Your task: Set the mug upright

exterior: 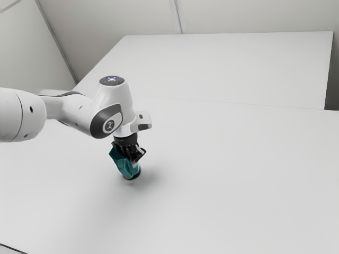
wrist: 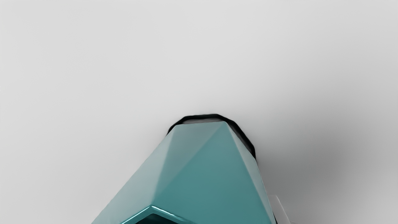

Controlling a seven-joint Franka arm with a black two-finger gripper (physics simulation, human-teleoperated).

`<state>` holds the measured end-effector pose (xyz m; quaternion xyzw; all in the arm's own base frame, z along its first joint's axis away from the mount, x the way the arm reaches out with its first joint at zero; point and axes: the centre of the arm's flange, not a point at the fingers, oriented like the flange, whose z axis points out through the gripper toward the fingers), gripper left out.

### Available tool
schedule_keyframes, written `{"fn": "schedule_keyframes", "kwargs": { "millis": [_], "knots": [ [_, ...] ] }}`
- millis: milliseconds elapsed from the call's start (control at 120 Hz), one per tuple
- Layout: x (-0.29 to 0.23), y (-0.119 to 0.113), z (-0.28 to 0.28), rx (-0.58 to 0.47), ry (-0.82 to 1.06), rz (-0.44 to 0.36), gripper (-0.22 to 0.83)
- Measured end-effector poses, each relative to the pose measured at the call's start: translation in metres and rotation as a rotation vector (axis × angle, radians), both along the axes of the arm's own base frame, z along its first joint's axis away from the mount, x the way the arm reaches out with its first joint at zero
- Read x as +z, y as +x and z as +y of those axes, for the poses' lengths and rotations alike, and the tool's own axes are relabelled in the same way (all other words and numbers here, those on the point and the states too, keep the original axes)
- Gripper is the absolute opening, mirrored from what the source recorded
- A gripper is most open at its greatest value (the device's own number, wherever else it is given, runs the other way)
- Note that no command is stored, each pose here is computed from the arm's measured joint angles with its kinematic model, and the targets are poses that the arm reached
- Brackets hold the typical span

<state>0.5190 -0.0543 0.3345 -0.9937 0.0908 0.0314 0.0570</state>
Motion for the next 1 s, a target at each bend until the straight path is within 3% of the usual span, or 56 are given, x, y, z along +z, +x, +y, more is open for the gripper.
{"fn": "schedule_keyframes", "kwargs": {
  "millis": [492,1000],
  "knots": [
    [0.009,0.003,-0.002,0.008,-0.014,-0.024,0.13],
    [0.088,0.001,-0.001,0.008,-0.012,-0.145,0.21]
  ]
}}
